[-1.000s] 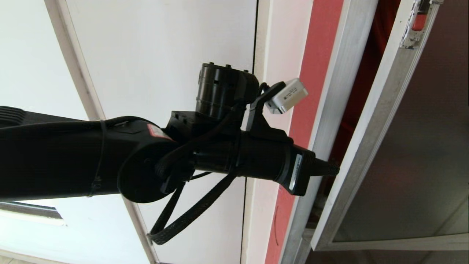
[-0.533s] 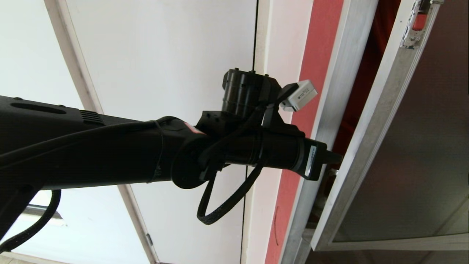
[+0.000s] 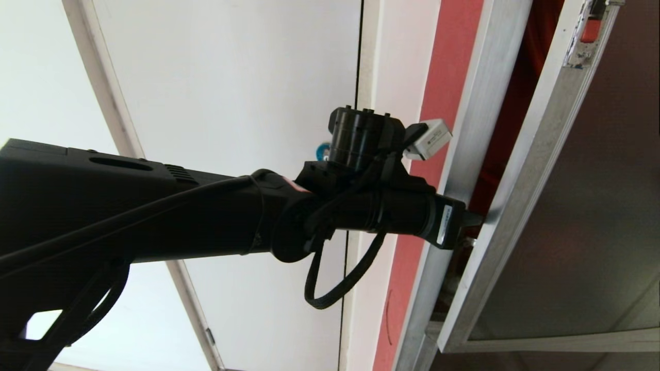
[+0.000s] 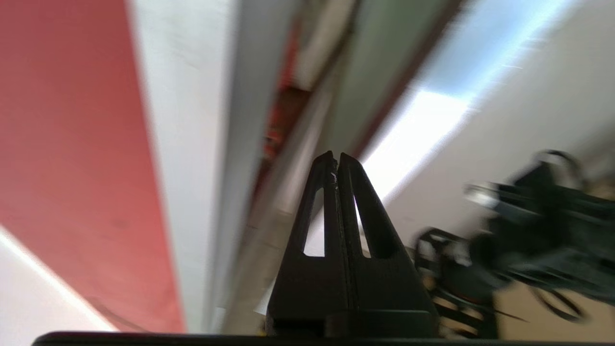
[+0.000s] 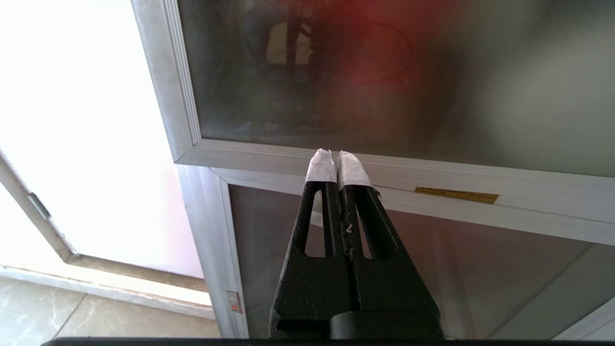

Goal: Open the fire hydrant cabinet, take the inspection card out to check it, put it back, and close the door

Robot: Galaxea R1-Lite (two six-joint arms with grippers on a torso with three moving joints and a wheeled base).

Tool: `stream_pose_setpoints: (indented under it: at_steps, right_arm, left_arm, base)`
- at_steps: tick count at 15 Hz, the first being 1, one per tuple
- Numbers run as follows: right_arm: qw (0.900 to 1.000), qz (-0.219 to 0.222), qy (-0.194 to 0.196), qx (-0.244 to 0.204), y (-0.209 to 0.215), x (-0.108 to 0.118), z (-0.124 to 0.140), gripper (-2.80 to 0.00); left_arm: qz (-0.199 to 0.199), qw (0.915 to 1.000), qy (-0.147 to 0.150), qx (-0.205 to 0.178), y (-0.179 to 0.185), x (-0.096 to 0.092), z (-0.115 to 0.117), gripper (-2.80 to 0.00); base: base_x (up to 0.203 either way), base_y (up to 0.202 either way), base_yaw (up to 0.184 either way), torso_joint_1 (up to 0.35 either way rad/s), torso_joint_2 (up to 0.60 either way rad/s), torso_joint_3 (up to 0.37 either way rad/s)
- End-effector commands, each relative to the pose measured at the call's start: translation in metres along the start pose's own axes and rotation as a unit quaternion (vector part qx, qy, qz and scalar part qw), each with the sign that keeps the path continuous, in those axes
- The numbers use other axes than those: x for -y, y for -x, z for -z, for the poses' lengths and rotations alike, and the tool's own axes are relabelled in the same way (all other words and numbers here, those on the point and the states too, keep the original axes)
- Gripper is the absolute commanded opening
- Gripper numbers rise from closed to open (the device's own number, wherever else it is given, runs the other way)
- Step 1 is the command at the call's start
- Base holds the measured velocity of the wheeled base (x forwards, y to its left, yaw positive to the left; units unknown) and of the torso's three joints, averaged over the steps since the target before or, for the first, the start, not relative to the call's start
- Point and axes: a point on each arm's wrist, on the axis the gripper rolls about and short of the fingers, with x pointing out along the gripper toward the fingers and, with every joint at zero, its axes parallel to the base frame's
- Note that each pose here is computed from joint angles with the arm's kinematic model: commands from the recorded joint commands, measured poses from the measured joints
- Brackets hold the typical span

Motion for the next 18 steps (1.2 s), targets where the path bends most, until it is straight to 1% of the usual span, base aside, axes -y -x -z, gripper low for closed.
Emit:
stream_pose_setpoints:
  at_steps: [1,4,5,7,9,11,12,18]
  right_arm:
    - [1.000,-0.001,0.000,0.000,0.000,0.000,0.000,-2.80]
    - [1.000,-0.001,0.000,0.000,0.000,0.000,0.000,-2.80]
    - [1.000,-0.001,0.000,0.000,0.000,0.000,0.000,-2.80]
    - [1.000,-0.001,0.000,0.000,0.000,0.000,0.000,-2.80]
    - [1.000,-0.001,0.000,0.000,0.000,0.000,0.000,-2.80]
    - [1.000,-0.001,0.000,0.000,0.000,0.000,0.000,-2.80]
    - [1.000,-0.001,0.000,0.000,0.000,0.000,0.000,-2.80]
    - [1.000,-0.001,0.000,0.000,0.000,0.000,0.000,-2.80]
  left_arm:
    - [-0.010,0.9999,-0.005,-0.001,-0.006,-0.003,0.004,-2.80]
    - [-0.008,0.9999,-0.010,-0.002,-0.009,0.002,0.005,-2.80]
    - [-0.005,0.9999,-0.011,-0.004,-0.012,0.007,0.006,-2.80]
    - [-0.011,0.9998,-0.014,-0.003,-0.015,0.014,0.007,-2.80]
    - [-0.004,0.9997,-0.021,0.007,-0.019,0.022,0.007,-2.80]
    - [0.001,0.9997,-0.023,0.009,-0.020,0.027,0.007,-2.80]
    - [0.008,0.9997,-0.023,0.006,-0.022,0.034,0.009,-2.80]
    - [0.025,0.9994,-0.021,-0.012,-0.020,0.052,0.018,-2.80]
  base:
    - [0.000,0.000,0.000,0.000,0.00,0.000]
    - [0.000,0.000,0.000,0.000,0.00,0.000]
    - [0.000,0.000,0.000,0.000,0.00,0.000]
    - [0.000,0.000,0.000,0.000,0.00,0.000]
    - [0.000,0.000,0.000,0.000,0.00,0.000]
    - [0.000,0.000,0.000,0.000,0.00,0.000]
    - [0.000,0.000,0.000,0.000,0.00,0.000]
    - [0.000,0.000,0.000,0.000,0.00,0.000]
